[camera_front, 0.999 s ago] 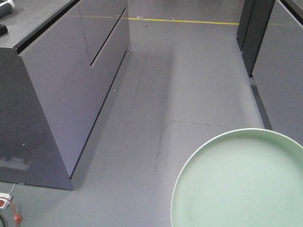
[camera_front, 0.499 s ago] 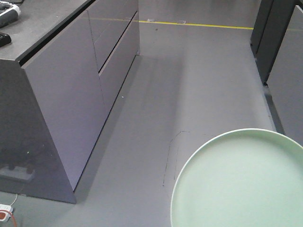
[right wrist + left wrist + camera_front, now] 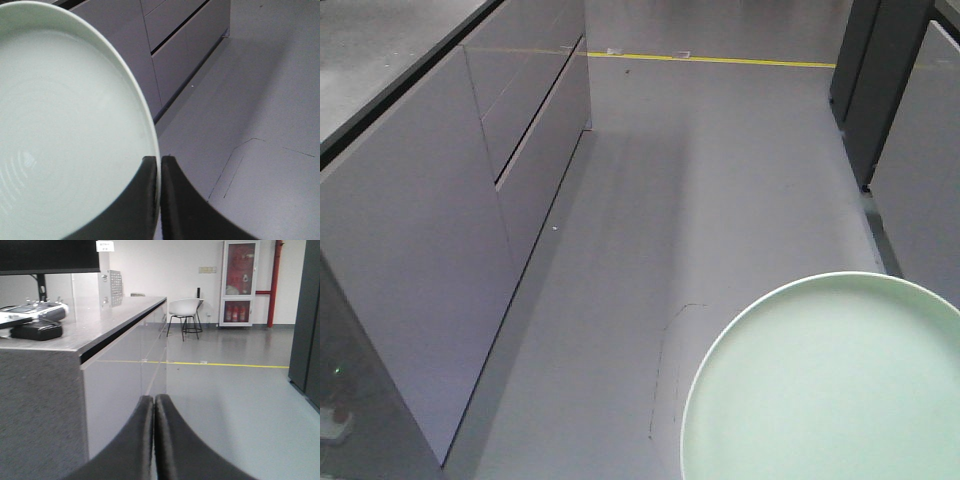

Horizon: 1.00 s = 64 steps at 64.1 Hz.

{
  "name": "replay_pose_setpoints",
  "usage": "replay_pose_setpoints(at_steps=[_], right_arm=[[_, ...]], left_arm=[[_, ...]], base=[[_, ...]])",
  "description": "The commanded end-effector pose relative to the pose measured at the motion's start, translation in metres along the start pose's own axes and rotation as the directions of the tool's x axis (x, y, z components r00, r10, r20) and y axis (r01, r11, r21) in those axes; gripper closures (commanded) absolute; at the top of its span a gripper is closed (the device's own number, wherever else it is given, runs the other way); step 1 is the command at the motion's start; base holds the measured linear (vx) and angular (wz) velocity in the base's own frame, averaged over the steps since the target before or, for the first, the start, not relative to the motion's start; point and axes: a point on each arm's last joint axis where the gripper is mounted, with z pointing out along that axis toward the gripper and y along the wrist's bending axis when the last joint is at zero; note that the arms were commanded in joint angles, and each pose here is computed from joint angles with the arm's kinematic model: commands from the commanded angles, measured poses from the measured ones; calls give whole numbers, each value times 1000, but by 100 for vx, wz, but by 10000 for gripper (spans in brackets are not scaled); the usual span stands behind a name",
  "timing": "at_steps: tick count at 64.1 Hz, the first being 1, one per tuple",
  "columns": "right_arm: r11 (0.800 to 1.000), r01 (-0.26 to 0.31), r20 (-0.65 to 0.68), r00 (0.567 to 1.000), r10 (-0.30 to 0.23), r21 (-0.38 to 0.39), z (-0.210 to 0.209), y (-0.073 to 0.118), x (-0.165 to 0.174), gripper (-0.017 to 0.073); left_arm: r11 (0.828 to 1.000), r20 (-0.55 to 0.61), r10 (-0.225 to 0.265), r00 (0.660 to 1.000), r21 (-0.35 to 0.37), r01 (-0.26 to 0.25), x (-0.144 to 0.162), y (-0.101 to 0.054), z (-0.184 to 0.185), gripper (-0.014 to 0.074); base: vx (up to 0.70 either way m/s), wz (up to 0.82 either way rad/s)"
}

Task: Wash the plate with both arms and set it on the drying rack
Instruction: 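Hold the plate in the right gripper while driving down the aisle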

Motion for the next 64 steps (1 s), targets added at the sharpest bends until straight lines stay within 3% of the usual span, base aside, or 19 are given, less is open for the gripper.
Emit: replay_pose_setpoints(at_steps=[1,64], right_arm=[[1000,-6,87,996,7,-6,-3,2,-13,561],[1000,-6,84,996,7,-6,-3,2,-13,561]], left_arm=[[1000,70,-13,997,12,12,-1,-1,-1,599],[1000,70,-13,997,12,12,-1,-1,-1,599]], base=[[30,-18],[32,-11]])
